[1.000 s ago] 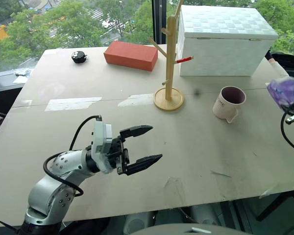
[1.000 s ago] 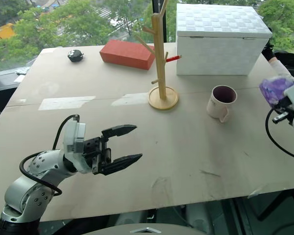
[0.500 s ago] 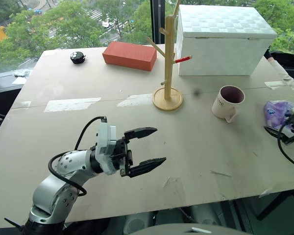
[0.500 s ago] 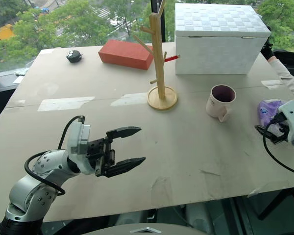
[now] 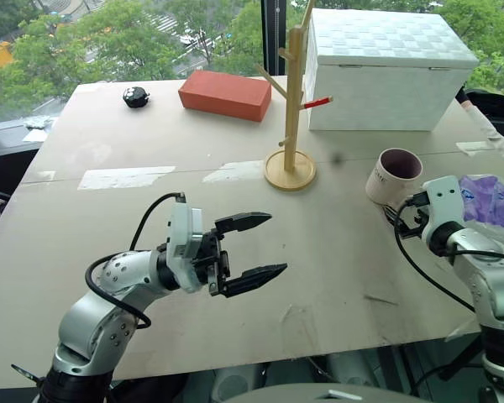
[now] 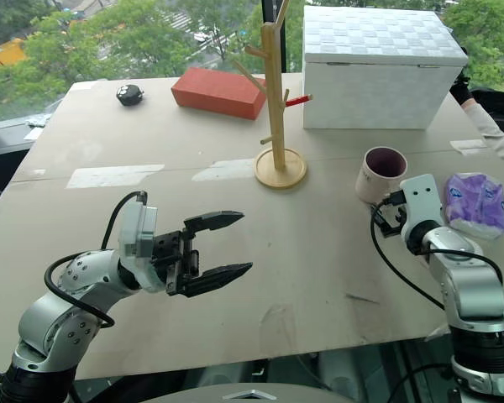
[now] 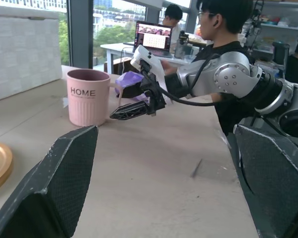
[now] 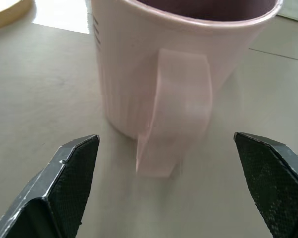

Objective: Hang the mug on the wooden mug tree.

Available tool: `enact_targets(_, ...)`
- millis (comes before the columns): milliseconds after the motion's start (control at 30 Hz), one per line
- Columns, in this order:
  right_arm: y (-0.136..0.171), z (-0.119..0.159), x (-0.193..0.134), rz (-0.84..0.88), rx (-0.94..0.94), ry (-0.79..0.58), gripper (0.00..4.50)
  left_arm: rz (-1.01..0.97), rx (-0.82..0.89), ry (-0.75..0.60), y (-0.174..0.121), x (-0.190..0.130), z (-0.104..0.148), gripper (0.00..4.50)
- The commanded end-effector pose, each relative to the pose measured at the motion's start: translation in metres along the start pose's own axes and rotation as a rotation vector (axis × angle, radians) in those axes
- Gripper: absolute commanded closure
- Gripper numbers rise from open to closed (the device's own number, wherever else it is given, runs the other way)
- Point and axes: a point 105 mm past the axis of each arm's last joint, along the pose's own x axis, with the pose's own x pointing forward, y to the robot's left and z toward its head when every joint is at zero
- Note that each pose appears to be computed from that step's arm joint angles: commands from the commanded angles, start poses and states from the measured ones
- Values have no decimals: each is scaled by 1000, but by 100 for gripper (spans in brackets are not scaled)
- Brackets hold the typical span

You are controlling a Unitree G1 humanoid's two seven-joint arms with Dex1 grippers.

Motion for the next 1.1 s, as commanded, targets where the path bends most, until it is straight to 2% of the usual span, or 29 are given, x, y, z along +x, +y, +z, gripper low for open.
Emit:
enact_targets(33,-15,11,3,-122,-25,-54,10,-15,34,-18,-7,3,10,0)
enact_targets(267,-37,7,2,-272,-60,-45,10,0,38,-16,-7,3,12,0)
enact_targets(467,-39,5,9,-311,-52,-50,10,5,40,-20,-5,6,12,0)
enact_targets(567,-34,1,16,-297,-16,-49,83,9,41,-22,-5,6,12,0)
enact_targets(800,-37,5,26,-261,3,-99,410,47,41,-32,-4,2,13,0)
enact_targets(833,-37,8,26,-248,2,-116,441,56,37,-39,-4,1,13,0)
enact_targets(933,-34,27,25,-144,-17,-206,441,83,28,-47,-2,-4,11,0)
enact_targets(1033,-18,71,21,99,-56,-354,441,154,17,-76,2,-14,8,0)
enact_targets(1100,-11,91,20,207,-107,-400,441,188,20,-93,4,-20,7,0)
